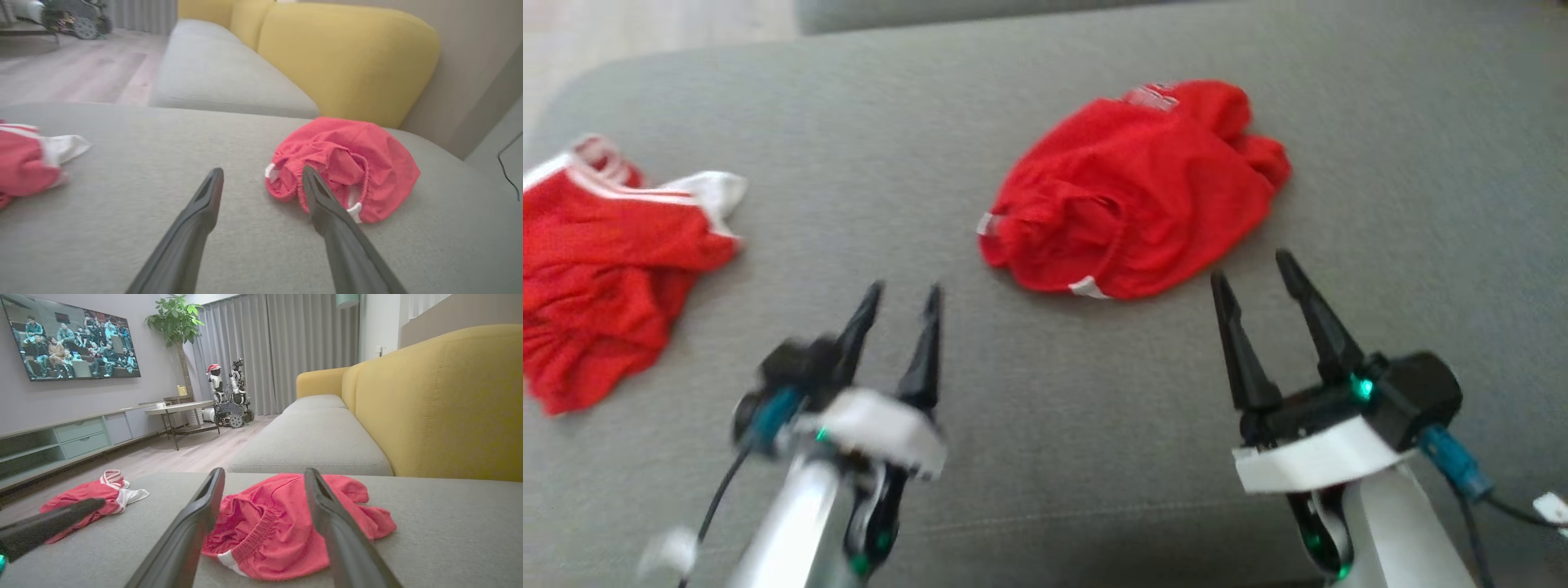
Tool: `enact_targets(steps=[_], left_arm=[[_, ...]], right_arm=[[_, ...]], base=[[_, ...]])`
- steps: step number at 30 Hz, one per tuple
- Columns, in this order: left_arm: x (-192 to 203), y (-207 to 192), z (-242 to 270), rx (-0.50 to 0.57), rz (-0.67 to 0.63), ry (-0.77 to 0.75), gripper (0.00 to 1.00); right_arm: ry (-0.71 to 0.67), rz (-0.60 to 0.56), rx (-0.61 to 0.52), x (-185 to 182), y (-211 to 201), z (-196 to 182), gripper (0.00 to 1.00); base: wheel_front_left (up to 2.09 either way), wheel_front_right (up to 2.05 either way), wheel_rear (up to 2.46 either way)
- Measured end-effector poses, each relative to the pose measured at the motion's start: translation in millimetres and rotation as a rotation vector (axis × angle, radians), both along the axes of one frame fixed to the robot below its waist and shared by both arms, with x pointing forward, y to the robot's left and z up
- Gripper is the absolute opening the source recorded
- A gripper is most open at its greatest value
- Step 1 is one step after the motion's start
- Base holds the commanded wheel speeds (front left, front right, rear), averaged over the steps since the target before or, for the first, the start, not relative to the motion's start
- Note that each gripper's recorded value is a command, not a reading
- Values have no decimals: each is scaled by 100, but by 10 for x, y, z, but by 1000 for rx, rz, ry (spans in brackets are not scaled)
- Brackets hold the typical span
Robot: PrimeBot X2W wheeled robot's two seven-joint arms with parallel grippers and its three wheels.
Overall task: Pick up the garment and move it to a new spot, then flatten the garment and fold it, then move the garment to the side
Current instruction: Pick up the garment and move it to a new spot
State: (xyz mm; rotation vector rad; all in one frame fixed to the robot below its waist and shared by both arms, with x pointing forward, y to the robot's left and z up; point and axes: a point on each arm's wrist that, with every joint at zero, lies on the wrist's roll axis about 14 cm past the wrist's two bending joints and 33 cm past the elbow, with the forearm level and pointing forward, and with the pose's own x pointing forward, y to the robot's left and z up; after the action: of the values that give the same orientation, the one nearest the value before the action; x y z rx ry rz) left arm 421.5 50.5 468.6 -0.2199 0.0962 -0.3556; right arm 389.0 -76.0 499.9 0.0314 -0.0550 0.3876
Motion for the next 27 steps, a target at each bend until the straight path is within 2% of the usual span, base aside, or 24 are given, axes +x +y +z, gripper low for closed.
enact_targets(steps=[8,13,20,27], left_arm=[[-582,820,555,12,272,-190,100],[-953,1130,717,109,385,-261,100],[-1149,1103,685,177,385,-269,100],[-1159,1088,698,182,384,-275,100]], right_arm=[[15,37,2,-239,134,-38,100],[8,34,3,-450,120,-19,100],[-17,9,16,-593,49,62,100],[-9,1,16,-638,24,36,100]], base=[[0,0,0],[0,0,0],[0,0,0],[0,0,0]])
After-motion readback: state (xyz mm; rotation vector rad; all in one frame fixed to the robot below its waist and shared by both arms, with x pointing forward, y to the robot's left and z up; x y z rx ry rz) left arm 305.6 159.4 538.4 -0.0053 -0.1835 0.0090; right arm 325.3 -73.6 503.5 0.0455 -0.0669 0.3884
